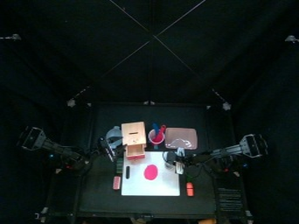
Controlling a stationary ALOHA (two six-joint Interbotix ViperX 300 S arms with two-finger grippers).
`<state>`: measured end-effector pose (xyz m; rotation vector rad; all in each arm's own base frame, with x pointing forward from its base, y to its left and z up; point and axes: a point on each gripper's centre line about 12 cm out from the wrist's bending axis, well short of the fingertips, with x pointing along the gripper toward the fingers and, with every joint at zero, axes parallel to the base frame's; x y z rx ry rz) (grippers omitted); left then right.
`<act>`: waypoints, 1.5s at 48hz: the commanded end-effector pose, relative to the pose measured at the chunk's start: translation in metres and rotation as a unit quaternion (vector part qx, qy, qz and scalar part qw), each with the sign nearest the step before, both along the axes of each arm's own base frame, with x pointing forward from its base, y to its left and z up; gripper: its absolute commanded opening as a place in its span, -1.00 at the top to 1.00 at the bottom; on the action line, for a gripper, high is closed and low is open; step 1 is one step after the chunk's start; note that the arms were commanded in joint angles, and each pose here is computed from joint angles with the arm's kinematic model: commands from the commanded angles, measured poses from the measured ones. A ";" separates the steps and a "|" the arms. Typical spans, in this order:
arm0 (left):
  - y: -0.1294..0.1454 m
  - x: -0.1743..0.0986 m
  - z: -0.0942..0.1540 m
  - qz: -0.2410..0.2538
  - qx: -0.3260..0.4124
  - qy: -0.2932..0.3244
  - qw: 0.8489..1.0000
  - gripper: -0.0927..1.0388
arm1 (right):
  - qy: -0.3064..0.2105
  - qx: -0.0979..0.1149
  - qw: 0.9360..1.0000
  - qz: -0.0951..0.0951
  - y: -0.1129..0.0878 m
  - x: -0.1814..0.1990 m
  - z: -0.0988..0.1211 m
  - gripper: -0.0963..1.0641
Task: Get the cutter from the drawer then cut the dough then place the extra dough in the bowl
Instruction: Shut the drawer
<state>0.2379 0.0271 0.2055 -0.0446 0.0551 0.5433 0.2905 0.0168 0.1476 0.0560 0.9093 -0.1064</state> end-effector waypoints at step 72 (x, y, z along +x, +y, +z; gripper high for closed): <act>0.235 0.097 -0.010 -0.068 -0.080 0.400 0.911 0.37 | -0.089 -0.038 0.992 0.078 0.031 0.176 0.009 0.50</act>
